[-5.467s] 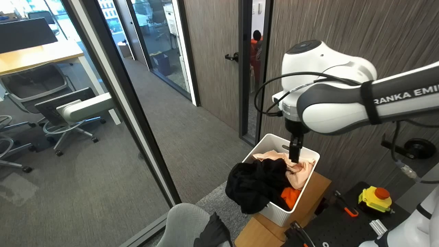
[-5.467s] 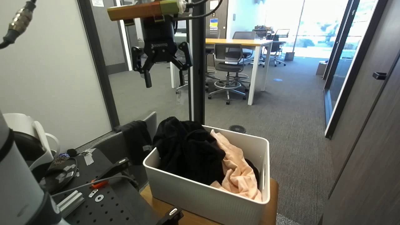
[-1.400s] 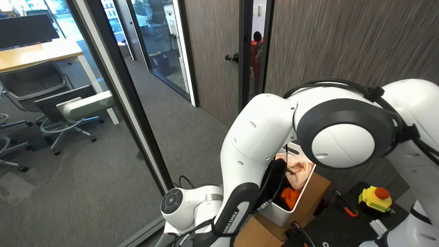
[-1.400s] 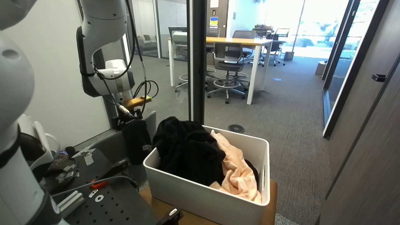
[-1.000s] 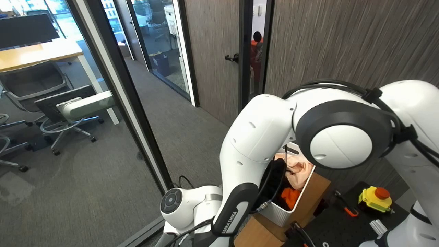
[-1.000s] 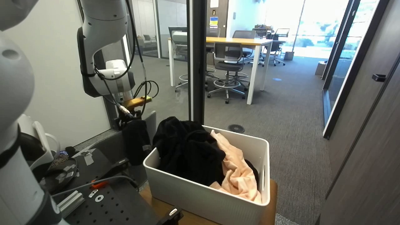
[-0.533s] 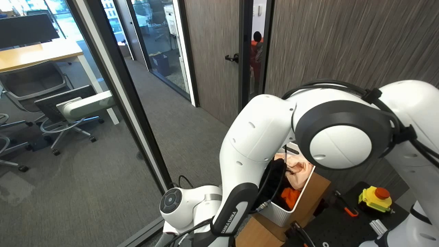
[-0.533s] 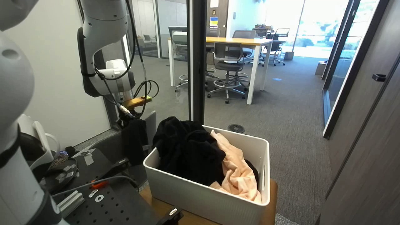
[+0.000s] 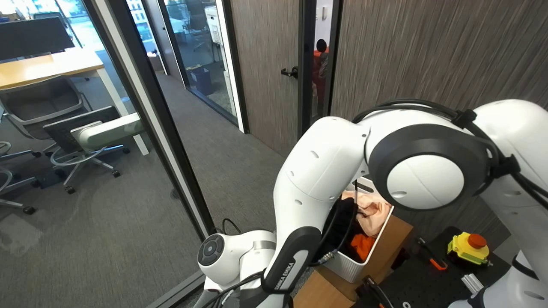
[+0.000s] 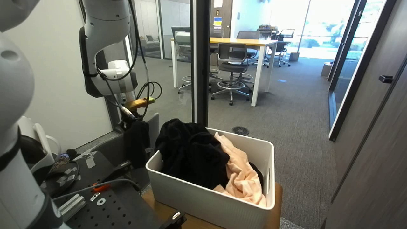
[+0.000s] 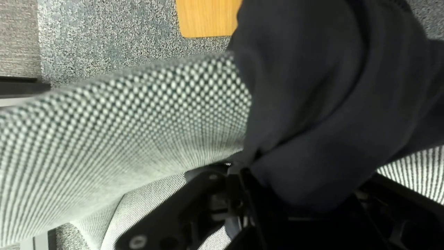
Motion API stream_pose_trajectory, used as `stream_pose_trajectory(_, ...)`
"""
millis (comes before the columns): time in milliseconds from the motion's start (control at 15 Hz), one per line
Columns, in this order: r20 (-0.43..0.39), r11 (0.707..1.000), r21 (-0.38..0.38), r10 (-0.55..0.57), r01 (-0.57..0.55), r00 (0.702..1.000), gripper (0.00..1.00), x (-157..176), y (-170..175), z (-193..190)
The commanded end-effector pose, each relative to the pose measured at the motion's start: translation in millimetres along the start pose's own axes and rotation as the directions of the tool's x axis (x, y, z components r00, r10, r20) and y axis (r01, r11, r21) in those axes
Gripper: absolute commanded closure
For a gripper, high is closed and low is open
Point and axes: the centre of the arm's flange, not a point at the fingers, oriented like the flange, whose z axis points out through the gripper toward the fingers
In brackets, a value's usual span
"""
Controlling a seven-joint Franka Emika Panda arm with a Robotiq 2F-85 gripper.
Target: Put the black cloth in the box
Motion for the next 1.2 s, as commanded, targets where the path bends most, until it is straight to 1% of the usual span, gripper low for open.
stream_pose_trajectory(0,0.077,0.999,0.041,0.005,-0.008,0.997,0.9,-36,11,-20)
stream_pose_trajectory(67,0.088,0.999,0.044,0.011,-0.015,0.996,0.9,-42,12,-25)
stream_pose_trajectory(133,0.098,0.999,0.047,0.021,-0.025,0.995,0.9,-56,14,-37)
stream_pose_trajectory(333,0.111,0.996,0.051,0.062,-0.068,0.992,0.9,-81,21,-68)
stream_pose_trajectory(533,0.117,0.988,0.034,0.143,-0.148,0.983,0.9,-103,29,-98)
stream_pose_trajectory(667,0.137,0.977,0.026,0.204,-0.21,0.969,0.9,-124,35,-116)
stream_pose_trajectory(733,0.154,0.967,0.014,0.248,-0.253,0.956,0.9,-142,38,-126)
stream_pose_trajectory(867,0.173,0.938,-0.003,0.343,-0.347,0.923,0.9,-186,47,-145)
stream_pose_trajectory(1000,0.164,0.89,-0.027,0.454,-0.456,0.876,0.9,-233,52,-165)
stream_pose_trajectory(1133,0.146,0.835,-0.045,0.549,-0.549,0.823,0.9,-279,54,-185)
